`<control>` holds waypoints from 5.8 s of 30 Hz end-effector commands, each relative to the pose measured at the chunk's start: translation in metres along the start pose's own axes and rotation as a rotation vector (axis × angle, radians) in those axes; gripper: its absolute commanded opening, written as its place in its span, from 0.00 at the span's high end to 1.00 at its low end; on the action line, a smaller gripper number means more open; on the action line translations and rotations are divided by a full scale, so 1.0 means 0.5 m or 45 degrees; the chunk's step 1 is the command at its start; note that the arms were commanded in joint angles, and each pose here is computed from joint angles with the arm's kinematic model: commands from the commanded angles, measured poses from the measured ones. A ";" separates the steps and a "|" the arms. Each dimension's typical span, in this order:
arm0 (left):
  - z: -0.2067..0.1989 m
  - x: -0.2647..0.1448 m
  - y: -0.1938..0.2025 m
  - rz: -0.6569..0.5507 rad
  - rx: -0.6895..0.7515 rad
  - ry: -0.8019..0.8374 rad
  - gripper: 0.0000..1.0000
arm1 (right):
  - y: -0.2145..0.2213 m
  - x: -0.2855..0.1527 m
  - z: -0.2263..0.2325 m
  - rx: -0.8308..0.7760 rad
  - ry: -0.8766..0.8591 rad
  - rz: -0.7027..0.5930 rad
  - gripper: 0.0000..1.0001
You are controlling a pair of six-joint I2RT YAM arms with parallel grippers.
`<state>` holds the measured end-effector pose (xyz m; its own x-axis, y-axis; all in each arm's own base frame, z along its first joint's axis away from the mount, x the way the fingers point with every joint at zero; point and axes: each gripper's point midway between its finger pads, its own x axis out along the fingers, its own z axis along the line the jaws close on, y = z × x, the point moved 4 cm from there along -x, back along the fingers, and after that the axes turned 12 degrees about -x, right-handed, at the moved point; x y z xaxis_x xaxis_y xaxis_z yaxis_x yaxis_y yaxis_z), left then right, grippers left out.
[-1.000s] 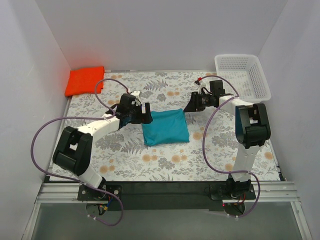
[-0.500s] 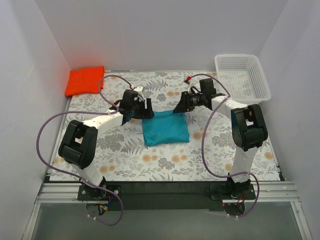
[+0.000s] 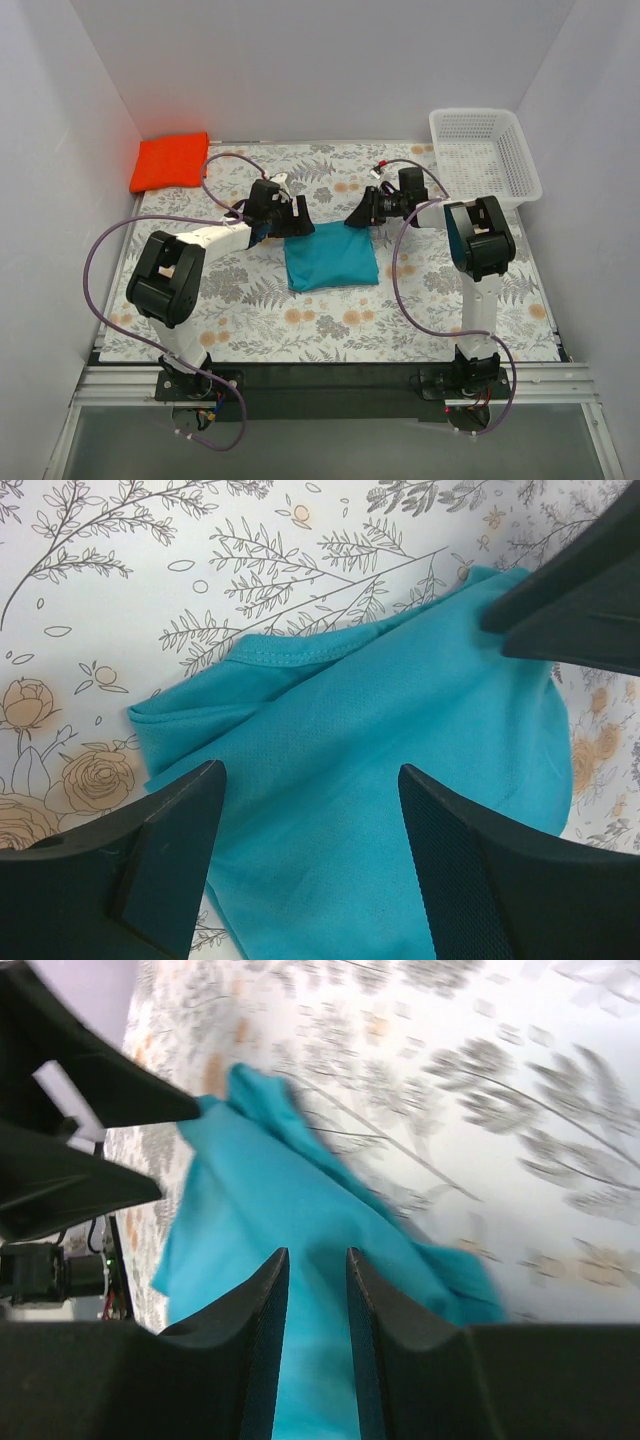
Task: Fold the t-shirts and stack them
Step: Fold the tshirt
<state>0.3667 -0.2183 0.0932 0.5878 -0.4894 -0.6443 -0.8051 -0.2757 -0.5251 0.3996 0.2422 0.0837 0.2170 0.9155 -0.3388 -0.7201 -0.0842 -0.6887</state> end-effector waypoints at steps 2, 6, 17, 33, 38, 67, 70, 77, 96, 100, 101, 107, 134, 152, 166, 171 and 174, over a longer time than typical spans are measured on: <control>-0.032 -0.030 -0.042 -0.111 -0.034 0.048 0.27 | 0.012 0.005 -0.053 0.044 0.002 -0.029 0.65; -0.045 -0.073 -0.064 -0.211 -0.076 0.043 0.24 | 0.026 -0.003 -0.094 0.078 0.034 -0.040 0.65; -0.068 -0.064 -0.028 -0.195 -0.238 0.255 0.48 | 0.022 -0.014 -0.109 0.073 0.032 -0.054 0.66; 0.117 0.069 -0.038 -0.207 -0.654 0.105 0.63 | 0.047 -0.026 -0.132 0.086 0.049 -0.044 0.66; 0.085 0.008 -0.094 -0.286 -0.596 0.098 0.47 | -0.007 -0.058 -0.098 0.040 0.041 -0.104 0.66; 0.086 -0.104 0.142 -0.003 -0.757 -0.076 0.64 | 0.132 -0.084 -0.003 0.159 0.143 -0.078 0.68; 0.093 -0.126 0.126 -0.064 -0.724 -0.123 0.64 | 0.100 -0.108 0.019 0.126 0.125 -0.125 0.68; -0.006 -0.205 0.069 -0.152 -0.550 0.098 0.36 | 0.062 -0.139 0.126 0.074 -0.004 -0.162 0.67; 0.078 -0.109 0.226 0.071 -0.690 -0.124 0.85 | 0.301 -0.171 0.063 0.256 0.056 0.006 0.73; 0.086 -0.144 0.212 0.007 -0.720 -0.152 0.86 | 0.265 -0.183 0.087 0.230 0.036 -0.044 0.72; 0.084 -0.154 0.211 0.012 -0.708 -0.165 0.82 | 0.254 -0.181 0.100 0.215 0.022 -0.048 0.72; 0.025 -0.236 0.119 -0.175 -0.583 -0.076 0.45 | 0.154 -0.136 0.213 0.071 -0.088 -0.086 0.71; 0.075 -0.323 0.043 -0.495 -0.181 -0.292 0.09 | 0.130 0.055 0.216 0.221 -0.174 -0.107 0.69; 0.065 -0.308 0.045 -0.453 -0.216 -0.245 0.10 | 0.064 -0.003 -0.024 0.299 0.065 -0.254 0.69; 0.066 -0.314 0.045 -0.469 -0.234 -0.245 0.09 | -0.013 -0.051 0.110 -0.201 0.329 -0.101 0.59; 0.102 -0.321 0.039 -0.515 -0.327 -0.367 0.08 | 0.046 -0.033 0.166 -0.452 0.503 0.211 0.45; 0.139 -0.326 0.034 -0.529 -0.423 -0.467 0.05 | 0.089 -0.002 0.216 -0.549 0.516 0.339 0.41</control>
<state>0.2586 -0.1049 0.1472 0.8004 -0.0946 -0.5919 -0.5224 -0.5944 -0.6114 0.3266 0.2915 0.1570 0.3995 0.7812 -0.4796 -0.4698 -0.2748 -0.8389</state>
